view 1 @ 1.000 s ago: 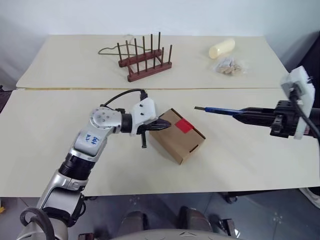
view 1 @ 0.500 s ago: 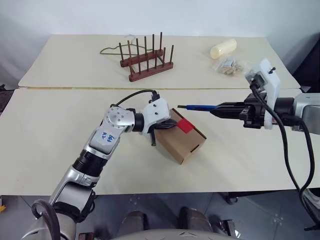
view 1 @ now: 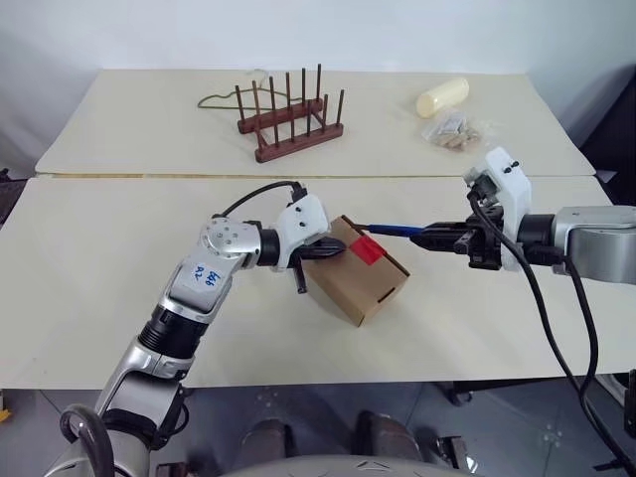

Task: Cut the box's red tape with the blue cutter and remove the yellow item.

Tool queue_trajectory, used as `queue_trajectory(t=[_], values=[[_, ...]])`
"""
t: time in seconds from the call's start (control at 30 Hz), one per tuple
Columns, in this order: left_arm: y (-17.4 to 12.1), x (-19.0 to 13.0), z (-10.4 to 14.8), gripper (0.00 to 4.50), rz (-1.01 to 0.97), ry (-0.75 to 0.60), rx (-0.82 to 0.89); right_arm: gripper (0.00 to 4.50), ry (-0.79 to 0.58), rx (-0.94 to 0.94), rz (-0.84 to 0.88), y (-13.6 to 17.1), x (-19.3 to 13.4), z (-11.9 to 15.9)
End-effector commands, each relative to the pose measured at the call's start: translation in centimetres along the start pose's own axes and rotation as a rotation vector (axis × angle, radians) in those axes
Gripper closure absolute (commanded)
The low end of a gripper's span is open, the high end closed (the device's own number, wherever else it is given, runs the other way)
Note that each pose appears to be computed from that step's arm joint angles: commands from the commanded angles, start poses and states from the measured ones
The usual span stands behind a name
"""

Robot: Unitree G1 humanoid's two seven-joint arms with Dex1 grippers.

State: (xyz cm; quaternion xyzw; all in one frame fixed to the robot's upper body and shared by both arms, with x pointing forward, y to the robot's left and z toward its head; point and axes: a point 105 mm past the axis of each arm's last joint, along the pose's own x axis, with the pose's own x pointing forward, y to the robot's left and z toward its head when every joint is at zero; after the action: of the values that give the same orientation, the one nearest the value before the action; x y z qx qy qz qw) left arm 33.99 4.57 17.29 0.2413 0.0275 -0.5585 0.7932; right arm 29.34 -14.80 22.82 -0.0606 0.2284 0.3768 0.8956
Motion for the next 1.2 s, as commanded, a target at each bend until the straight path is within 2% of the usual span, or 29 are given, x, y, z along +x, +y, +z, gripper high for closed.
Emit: queue_trajectory(t=[0.03, 0.27, 0.37, 0.43, 0.93, 1.2], values=[[-0.3, -0.3, -0.4, 4.49, -0.005, 0.017, -0.011, 4.35, -0.009, -0.024, -0.004, 0.2, -0.1, 0.2], [-0.4, -0.4, -0.6, 4.49, 0.0, 0.024, -0.019, 4.35, -0.033, -0.031, 0.004, 0.2, 0.0, 0.7], [-0.6, -0.3, -0.6, 4.49, -0.007, 0.025, -0.023, 4.35, -0.165, -0.002, 0.047, 0.5, -0.2, 3.2], [-0.7, -0.3, -0.6, 4.49, -0.009, 0.025, -0.024, 4.35, -0.167, -0.002, 0.066, 0.7, -0.3, 3.6], [-0.7, -0.5, -0.7, 4.49, -0.006, 0.03, -0.021, 4.35, -0.046, -0.07, -0.006, -0.3, 0.5, 0.7], [-0.7, -0.5, -0.6, 4.49, -0.009, 0.035, -0.014, 4.35, -0.034, -0.087, -0.004, -0.5, 0.5, 0.0]])
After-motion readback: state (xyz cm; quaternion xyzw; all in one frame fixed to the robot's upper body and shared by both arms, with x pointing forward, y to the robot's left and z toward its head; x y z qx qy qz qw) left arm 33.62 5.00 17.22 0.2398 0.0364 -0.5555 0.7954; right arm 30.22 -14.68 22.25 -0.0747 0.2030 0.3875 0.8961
